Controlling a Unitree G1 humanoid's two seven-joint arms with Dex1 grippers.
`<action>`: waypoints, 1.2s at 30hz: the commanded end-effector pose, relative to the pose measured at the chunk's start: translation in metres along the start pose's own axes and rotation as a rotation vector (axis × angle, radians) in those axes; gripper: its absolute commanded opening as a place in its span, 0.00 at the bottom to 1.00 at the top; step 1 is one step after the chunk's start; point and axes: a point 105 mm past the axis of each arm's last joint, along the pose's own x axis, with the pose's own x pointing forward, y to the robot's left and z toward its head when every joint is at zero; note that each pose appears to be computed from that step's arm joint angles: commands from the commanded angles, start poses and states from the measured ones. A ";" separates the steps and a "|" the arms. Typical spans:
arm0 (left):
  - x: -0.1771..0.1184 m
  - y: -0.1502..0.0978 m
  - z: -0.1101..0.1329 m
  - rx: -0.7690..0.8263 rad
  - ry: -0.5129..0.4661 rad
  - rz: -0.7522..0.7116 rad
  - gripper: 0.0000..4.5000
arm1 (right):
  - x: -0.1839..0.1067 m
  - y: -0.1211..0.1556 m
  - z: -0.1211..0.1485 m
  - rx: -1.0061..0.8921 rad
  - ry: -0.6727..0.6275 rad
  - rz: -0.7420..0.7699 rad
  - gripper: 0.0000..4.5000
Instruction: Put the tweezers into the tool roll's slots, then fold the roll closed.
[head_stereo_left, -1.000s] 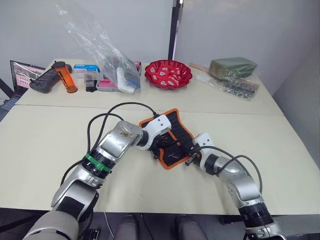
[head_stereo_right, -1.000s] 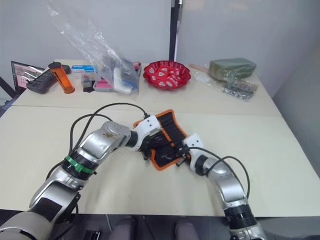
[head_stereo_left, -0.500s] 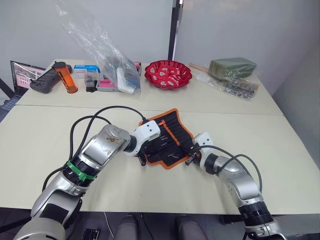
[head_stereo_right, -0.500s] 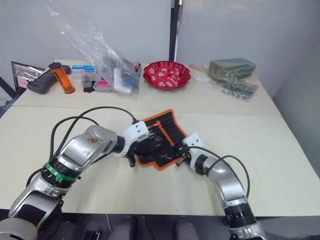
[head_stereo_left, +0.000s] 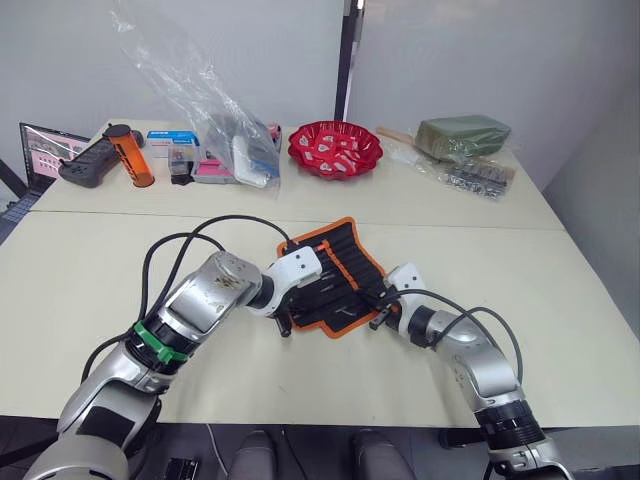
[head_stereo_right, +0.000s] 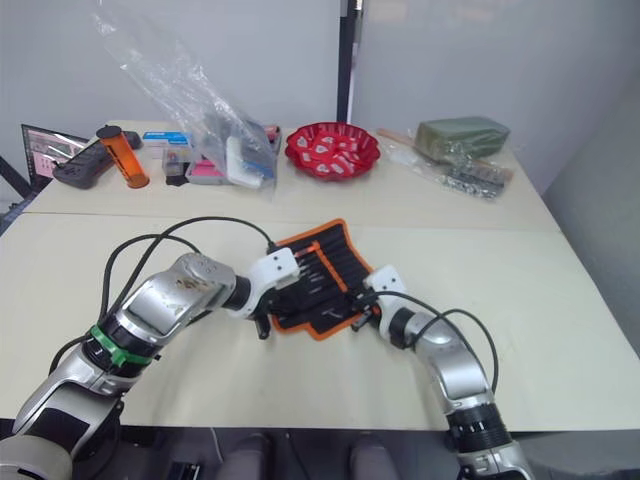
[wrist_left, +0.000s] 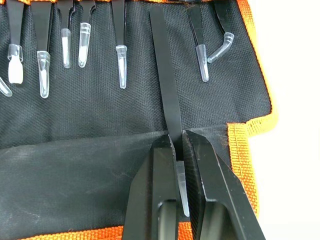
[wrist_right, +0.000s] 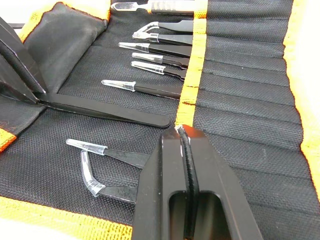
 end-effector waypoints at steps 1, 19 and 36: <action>0.000 0.006 0.015 0.022 -0.032 0.023 0.00 | -0.004 0.003 -0.051 0.091 0.182 -0.011 0.00; 0.021 0.013 0.041 0.052 -0.076 0.038 0.00 | -0.008 0.005 -0.052 0.096 0.181 -0.016 0.00; 0.060 0.017 0.077 0.131 -0.121 0.001 0.00 | -0.018 0.005 -0.052 0.099 0.184 -0.044 0.00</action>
